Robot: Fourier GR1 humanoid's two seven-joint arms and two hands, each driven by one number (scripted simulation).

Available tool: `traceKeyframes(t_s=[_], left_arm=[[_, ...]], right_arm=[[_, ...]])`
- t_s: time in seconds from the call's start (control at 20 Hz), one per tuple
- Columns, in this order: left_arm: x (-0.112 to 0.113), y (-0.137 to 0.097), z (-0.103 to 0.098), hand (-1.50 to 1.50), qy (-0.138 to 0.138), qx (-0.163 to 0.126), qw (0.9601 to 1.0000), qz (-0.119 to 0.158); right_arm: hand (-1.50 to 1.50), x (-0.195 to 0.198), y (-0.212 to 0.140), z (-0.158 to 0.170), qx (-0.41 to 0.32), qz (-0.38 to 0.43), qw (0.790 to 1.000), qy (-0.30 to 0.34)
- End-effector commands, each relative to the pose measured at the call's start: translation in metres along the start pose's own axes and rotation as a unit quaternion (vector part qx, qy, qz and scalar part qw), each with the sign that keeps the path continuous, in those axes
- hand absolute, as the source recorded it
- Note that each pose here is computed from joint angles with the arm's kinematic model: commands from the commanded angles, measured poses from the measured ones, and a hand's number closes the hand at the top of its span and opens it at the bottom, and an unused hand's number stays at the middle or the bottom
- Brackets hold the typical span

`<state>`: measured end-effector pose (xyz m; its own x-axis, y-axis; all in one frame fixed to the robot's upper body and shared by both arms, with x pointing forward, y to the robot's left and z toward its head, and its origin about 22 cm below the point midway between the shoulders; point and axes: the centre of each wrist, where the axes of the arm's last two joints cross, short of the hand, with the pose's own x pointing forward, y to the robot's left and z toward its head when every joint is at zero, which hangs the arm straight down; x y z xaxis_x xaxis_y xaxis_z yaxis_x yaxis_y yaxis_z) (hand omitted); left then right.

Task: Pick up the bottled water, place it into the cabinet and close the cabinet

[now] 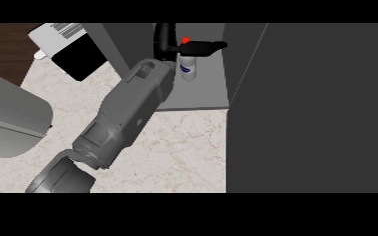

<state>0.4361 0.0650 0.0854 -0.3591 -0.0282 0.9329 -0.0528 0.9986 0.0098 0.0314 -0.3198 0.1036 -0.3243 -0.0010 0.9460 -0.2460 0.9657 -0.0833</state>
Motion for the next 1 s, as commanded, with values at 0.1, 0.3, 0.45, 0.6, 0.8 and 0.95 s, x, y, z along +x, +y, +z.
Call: traceKeyframes(t_s=[0.1, 0.3, 0.45, 0.6, 0.8, 0.95], left_arm=[[0.008, -0.012, 0.012, -1.5, -0.008, -0.038, 0.9973, 0.062], [-0.004, -0.011, 0.035, -1.5, 0.002, -0.062, 0.9952, 0.075], [-0.007, -0.013, 0.056, -1.5, 0.013, -0.059, 0.9937, 0.095], [0.001, -0.018, 0.075, -1.5, 0.008, -0.081, 0.9905, 0.11], [0.01, -0.012, 0.1, -1.5, 0.012, -0.085, 0.988, 0.129], [0.006, 0.008, 0.124, -1.5, 0.013, -0.089, 0.986, 0.141]], right_arm=[[-1.5, 0.027, 0.016, -0.014, 0.01, 0.004, 1.0, -0.016], [-1.5, 0.028, 0.011, -0.015, 0.013, -0.005, 1.0, -0.011], [-1.5, 0.021, 0.019, -0.023, 0.012, -0.002, 1.0, -0.017], [-1.5, 0.031, 0.019, -0.021, 0.01, -0.008, 1.0, -0.018], [-1.5, 0.024, 0.018, -0.018, 0.005, 0.002, 1.0, -0.022], [-1.5, 0.025, 0.014, -0.019, 0.005, 0.002, 1.0, -0.01]])
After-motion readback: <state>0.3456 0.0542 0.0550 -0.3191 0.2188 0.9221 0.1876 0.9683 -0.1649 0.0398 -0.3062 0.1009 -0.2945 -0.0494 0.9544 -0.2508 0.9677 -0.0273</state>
